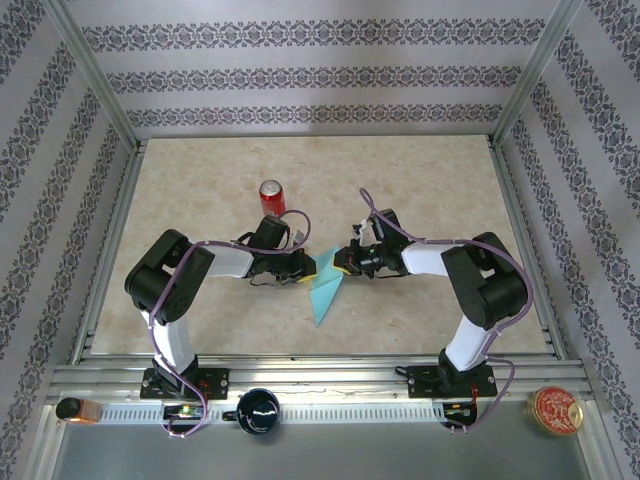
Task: Fold a paper plane with a square sheet of paper (pick it up from the middle)
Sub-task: Rotate the paper at the center of the table, then fold the wing for the fifth time at the center of the table.
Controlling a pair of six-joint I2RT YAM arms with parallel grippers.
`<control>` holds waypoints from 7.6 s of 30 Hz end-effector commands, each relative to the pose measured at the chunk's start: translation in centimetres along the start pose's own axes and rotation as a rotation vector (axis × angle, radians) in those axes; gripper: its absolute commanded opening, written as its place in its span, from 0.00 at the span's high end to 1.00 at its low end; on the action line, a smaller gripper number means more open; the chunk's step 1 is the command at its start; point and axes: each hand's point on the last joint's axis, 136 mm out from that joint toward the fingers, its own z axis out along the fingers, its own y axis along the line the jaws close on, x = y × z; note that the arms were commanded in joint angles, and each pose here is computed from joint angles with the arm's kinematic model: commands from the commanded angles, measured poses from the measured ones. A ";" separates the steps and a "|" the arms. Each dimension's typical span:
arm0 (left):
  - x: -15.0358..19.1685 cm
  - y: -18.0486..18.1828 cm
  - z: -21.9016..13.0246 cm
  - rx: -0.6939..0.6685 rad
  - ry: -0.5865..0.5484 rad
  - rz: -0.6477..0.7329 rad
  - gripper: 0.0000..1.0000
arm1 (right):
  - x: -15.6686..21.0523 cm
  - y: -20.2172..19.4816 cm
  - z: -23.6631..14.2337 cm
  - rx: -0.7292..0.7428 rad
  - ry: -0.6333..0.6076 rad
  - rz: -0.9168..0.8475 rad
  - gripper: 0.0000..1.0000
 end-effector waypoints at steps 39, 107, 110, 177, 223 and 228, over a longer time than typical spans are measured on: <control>1.2 -0.1 1.5 -0.051 0.009 0.053 0.83 | -0.3 -1.6 -2.2 0.041 -0.255 0.178 0.73; 5.8 -2.6 0.3 -0.778 -0.205 0.971 0.69 | -0.9 0.5 -2.9 -0.037 -0.258 0.243 0.95; 5.7 -2.4 0.1 -0.794 -0.204 0.984 0.69 | -0.9 0.5 -2.9 -0.038 -0.258 0.243 0.95; 6.0 -1.6 -0.3 -0.751 -0.218 0.893 0.95 | -1.1 0.6 -3.0 -0.048 -0.258 0.241 0.96; 5.4 -3.9 3.2 0.099 -0.035 0.260 1.00 | 1.7 0.5 -5.6 0.005 -0.245 -0.007 0.73; 5.1 -4.2 3.4 0.158 -0.033 0.210 1.00 | 1.8 0.4 -4.8 -0.013 -0.226 -0.010 0.77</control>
